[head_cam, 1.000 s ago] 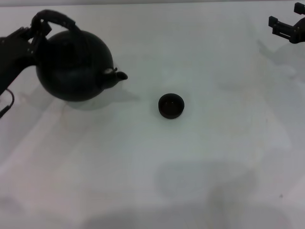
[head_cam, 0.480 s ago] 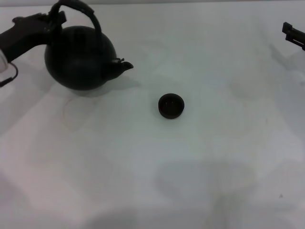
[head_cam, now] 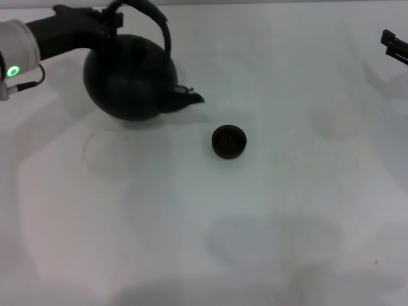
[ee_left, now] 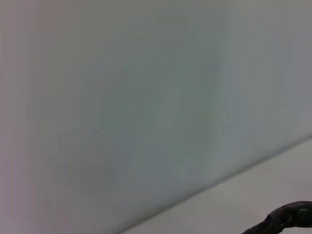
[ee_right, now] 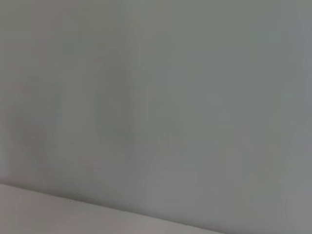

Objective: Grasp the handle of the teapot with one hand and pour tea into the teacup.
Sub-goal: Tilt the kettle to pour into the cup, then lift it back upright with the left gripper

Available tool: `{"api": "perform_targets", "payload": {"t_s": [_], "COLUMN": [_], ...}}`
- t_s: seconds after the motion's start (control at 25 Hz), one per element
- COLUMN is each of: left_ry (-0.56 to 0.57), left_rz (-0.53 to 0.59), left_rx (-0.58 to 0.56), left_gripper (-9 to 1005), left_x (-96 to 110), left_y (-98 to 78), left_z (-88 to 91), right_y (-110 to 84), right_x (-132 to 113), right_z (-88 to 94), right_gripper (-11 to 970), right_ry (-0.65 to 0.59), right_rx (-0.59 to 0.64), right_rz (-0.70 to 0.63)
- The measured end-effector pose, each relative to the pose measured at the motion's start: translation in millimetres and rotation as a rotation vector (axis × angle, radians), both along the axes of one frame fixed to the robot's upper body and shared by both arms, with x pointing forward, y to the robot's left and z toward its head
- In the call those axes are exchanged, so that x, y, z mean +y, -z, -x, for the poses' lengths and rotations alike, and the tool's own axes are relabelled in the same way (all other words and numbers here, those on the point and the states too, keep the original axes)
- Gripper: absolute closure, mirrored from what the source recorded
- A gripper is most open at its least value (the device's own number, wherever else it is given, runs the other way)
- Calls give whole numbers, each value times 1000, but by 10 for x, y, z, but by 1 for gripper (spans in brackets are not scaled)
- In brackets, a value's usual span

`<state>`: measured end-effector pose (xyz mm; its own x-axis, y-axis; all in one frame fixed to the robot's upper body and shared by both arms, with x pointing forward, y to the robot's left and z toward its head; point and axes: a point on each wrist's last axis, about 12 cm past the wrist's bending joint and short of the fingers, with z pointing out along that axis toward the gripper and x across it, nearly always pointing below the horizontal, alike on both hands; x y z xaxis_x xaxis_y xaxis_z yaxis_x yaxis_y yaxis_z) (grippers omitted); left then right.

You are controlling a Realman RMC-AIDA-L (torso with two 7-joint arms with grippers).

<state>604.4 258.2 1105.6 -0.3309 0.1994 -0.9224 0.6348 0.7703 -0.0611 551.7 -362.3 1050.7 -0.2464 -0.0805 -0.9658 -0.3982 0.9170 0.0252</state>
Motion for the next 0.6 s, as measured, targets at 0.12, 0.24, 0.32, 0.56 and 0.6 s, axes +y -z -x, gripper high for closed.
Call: {"api": "perform_targets", "payload": {"t_s": [0.12, 0.24, 0.32, 0.56, 0.6], "left_ry": [25, 39, 38, 30, 33], "left_rz": [-51, -95, -118, -174, -186], "left_rx": [11, 14, 13, 10, 15], "left_gripper": [861, 861, 861, 860, 860], "left_x": [-76, -123, -127, -175, -194], "left_y": [-69, -135, -185, -348, -355], "left_z": [-18, -30, -37, -56, -57], "right_y": [8, 22, 37, 65, 66], "right_x": [-36, -76, -98, -123, -123], "right_z": [51, 102, 143, 184, 187], "right_gripper": [114, 114, 114, 114, 114], "right_ry": [11, 26, 30, 44, 43], "right_rx": [-4, -7, -4, 3, 3], "right_rz": [-15, -27, -31, -41, -42]}}
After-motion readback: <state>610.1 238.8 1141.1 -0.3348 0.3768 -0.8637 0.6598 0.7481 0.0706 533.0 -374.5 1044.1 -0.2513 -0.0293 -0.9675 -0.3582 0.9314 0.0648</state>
